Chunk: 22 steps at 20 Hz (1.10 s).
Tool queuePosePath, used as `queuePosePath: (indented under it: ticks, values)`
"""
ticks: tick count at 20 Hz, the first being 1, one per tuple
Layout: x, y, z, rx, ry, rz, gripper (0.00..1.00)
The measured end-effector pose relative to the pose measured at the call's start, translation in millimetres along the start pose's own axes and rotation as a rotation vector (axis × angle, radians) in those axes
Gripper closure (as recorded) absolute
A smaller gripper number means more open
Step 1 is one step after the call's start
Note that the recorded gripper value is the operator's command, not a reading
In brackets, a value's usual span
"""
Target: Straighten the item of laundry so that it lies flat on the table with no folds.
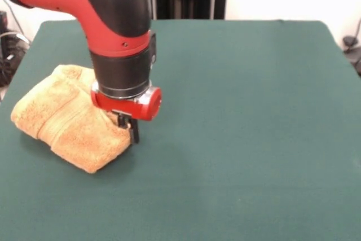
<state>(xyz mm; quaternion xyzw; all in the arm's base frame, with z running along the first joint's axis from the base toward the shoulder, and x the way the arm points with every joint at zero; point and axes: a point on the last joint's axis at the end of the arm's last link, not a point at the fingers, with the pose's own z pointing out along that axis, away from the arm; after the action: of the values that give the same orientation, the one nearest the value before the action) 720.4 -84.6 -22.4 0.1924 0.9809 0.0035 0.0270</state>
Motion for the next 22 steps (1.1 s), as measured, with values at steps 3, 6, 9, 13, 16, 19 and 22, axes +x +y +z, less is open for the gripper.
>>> queuePosePath:
  ticks: [3,6,9,13,16,19,22]
  values:
    - [4,9,-9,-0.009,0.006,0.007,1.0]
    - [10,17,-19,-0.012,0.012,0.017,1.0]
    - [16,23,-28,-0.007,0.015,0.018,1.0]
    - [22,34,-36,-0.008,0.019,0.017,1.0]
    - [30,46,-43,0.002,0.019,0.021,1.0]
    - [34,53,-46,0.014,0.016,0.03,1.0]
    - [41,69,-47,0.028,0.015,0.042,1.0]
